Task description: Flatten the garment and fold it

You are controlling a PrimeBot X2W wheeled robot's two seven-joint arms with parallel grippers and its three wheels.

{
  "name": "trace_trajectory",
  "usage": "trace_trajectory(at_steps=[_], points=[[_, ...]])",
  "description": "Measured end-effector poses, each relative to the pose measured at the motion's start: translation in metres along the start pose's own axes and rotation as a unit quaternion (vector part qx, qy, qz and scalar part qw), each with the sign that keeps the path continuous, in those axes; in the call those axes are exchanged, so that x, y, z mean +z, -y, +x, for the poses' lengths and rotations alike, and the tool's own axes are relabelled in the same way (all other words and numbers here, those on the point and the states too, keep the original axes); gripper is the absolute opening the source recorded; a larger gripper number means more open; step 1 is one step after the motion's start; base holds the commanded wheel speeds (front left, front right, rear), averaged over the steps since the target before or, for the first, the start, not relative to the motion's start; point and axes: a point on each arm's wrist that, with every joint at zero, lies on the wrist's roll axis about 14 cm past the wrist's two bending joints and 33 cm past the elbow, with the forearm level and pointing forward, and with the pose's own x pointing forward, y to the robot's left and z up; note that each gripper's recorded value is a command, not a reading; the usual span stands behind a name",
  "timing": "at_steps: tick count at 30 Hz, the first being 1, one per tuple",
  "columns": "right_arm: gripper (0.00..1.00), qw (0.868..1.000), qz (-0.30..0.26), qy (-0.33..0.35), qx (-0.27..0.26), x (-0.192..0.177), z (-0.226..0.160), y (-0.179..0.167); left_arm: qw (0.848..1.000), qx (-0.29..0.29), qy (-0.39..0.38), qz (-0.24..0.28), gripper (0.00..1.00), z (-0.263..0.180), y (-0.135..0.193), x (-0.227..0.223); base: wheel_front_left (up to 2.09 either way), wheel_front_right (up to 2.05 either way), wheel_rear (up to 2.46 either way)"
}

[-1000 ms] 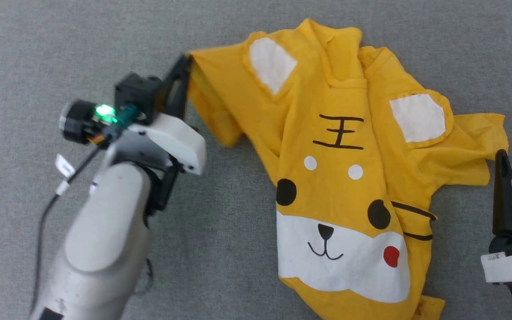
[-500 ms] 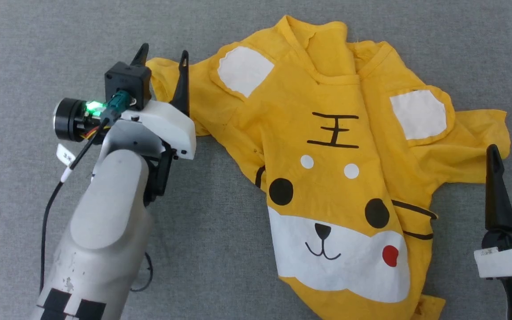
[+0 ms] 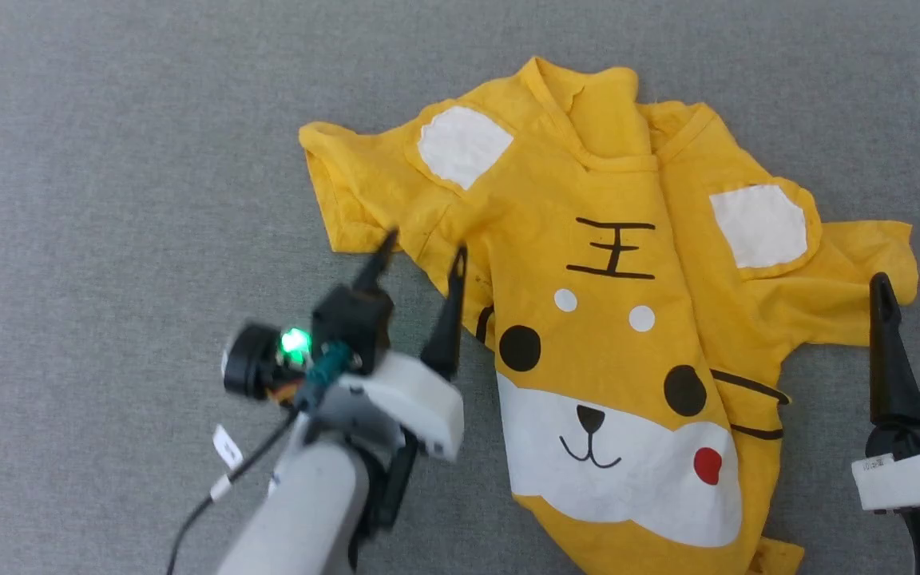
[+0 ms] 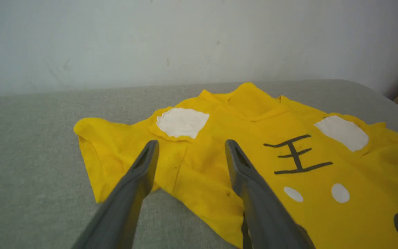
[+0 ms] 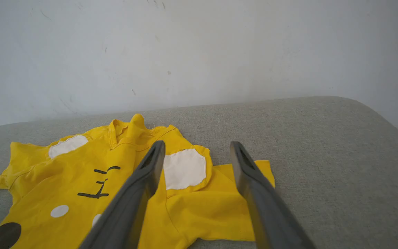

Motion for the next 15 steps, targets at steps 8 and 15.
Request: trace_trajectory(at_steps=[8, 15], points=[[1.00, 1.000, 0.001, 0.005, 0.011, 0.007, -0.006, -0.007, 0.994, -0.003, -0.105, -0.029, 1.00, -0.043, 0.015, -0.036, 0.00, 0.00, 0.00], [1.00, 1.000, 0.005, 0.003, 0.020, 0.007, -0.009, -0.013, 0.985, -0.005, -0.168, -0.041, 1.00, -0.048, 0.019, -0.065, 0.00, 0.00, 0.00]])
